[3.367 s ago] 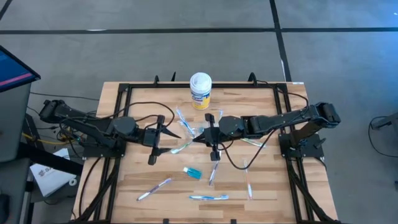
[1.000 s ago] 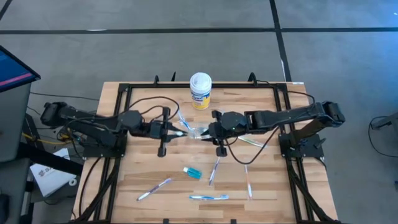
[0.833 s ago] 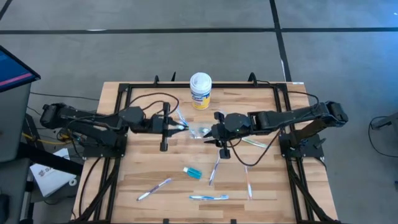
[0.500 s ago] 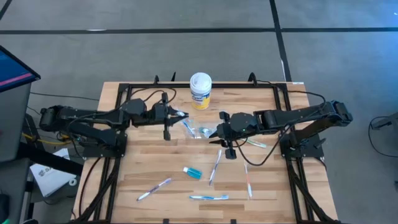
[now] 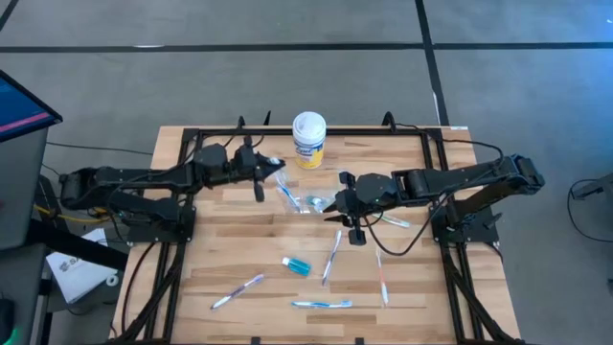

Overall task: Pick & Place toothbrushing station
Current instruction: Put the bottom green toothbrush into the transparent organizer

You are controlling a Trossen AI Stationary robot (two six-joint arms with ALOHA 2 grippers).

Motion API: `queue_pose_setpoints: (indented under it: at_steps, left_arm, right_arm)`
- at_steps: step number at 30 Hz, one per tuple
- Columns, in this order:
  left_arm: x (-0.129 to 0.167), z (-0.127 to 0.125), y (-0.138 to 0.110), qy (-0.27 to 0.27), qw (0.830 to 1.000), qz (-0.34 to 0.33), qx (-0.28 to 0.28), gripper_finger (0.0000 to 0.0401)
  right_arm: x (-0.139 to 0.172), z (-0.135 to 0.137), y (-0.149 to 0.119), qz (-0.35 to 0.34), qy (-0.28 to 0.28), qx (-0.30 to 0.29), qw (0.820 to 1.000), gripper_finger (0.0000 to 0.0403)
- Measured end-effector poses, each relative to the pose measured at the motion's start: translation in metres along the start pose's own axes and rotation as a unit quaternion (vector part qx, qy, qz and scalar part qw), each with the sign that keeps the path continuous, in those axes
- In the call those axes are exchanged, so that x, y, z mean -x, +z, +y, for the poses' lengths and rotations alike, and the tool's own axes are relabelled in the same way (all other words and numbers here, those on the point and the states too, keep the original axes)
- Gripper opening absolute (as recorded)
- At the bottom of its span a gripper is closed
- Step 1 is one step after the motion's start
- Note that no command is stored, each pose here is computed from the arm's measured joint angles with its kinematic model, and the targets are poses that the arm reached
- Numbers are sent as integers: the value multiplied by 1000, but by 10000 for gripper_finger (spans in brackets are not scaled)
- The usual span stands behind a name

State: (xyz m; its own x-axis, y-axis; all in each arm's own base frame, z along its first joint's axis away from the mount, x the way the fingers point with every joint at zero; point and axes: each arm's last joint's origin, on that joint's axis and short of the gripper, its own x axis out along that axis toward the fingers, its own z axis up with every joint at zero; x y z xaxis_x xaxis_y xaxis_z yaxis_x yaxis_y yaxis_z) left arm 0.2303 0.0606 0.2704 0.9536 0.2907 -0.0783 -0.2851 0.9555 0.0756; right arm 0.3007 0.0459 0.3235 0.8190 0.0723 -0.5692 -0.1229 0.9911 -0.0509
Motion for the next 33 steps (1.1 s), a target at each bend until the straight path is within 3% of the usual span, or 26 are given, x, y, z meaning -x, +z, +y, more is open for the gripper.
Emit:
queue_pose_setpoints:
  at_steps: [10, 16, 33]
  left_arm:
    - [-6, 10, -9, -12, 999, 2, 51, 9]
    - [-22, 9, -28, -13, 998, 37, 57, 9]
    - [-46, 7, -54, -34, 993, 56, 100, 9]
  right_arm:
    - [0, 0, -1, 3, 0, 1, 1000, 85]
    - [0, 0, -1, 4, 0, 2, 1000, 85]
    - [0, 0, -3, 17, 0, -1, 1000, 85]
